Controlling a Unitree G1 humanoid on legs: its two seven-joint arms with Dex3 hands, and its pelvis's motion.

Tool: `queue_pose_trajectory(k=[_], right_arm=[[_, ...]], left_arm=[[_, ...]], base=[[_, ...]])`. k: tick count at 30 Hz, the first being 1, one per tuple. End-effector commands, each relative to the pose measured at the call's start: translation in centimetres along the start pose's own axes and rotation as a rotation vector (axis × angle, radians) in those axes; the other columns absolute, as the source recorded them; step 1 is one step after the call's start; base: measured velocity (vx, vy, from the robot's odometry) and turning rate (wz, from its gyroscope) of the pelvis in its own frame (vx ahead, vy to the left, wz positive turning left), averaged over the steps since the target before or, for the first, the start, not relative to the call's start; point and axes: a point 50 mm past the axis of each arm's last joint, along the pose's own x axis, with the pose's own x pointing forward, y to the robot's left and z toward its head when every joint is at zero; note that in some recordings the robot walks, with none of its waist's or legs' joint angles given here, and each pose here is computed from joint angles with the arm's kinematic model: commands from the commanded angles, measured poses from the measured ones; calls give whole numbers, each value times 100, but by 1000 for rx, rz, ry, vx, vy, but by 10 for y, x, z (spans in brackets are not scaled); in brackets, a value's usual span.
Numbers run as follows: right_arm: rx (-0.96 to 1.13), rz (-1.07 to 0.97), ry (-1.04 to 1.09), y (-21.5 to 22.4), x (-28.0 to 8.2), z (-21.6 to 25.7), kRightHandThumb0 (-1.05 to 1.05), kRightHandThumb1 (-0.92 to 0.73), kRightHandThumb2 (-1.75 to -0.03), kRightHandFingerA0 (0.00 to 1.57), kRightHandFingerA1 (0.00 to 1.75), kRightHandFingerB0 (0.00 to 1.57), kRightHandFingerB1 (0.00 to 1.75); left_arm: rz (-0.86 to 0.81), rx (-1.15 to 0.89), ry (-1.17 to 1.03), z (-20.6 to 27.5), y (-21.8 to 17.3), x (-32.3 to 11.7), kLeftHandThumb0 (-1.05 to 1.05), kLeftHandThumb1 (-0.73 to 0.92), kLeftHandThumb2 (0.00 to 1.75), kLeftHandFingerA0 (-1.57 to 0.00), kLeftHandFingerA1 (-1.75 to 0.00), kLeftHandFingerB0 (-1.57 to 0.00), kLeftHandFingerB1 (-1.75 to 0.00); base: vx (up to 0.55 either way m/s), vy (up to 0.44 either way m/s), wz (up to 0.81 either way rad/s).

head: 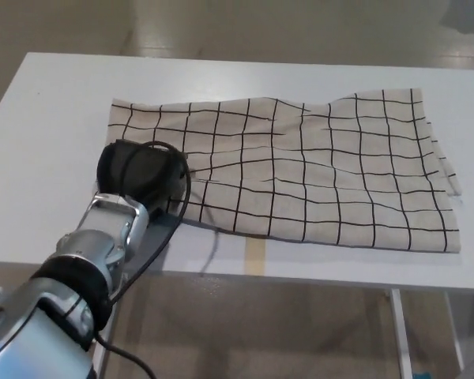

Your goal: Use the left hand to fold a white towel with checkered patterns in half.

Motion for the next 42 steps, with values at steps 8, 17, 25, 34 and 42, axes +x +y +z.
queue_pose_trajectory(k=[8,17,25,34,42], right_arm=[[4,-6,-6,-4,10,5,-40,-65,-60,40,57,29,38],[6,1,-4,-4,10,6,-45,-51,-83,39,64,29,52],[-7,3,-13,-6,9,7,-45,-51,-85,42,67,29,52],[-15,-9,-23,-5,7,6,-44,-51,-86,48,67,34,54],[-22,1,-26,-4,13,10,-44,-51,-86,49,67,35,56]], left_arm=[[50,-24,60,-62,-7,-22,-18,67,53,-73,-175,-54,-175],[271,32,123,-114,44,-24,-33,51,82,-112,-143,-91,-131],[344,41,36,-99,67,-11,-34,48,79,-112,-143,-93,-133],[660,87,-183,-48,122,8,-25,55,56,-84,-175,-71,-165],[1043,-26,-648,30,207,-8,-20,61,56,-90,-175,-68,-174]], base=[[0,0,0],[0,0,0],[0,0,0],[0,0,0],[0,0,0]])
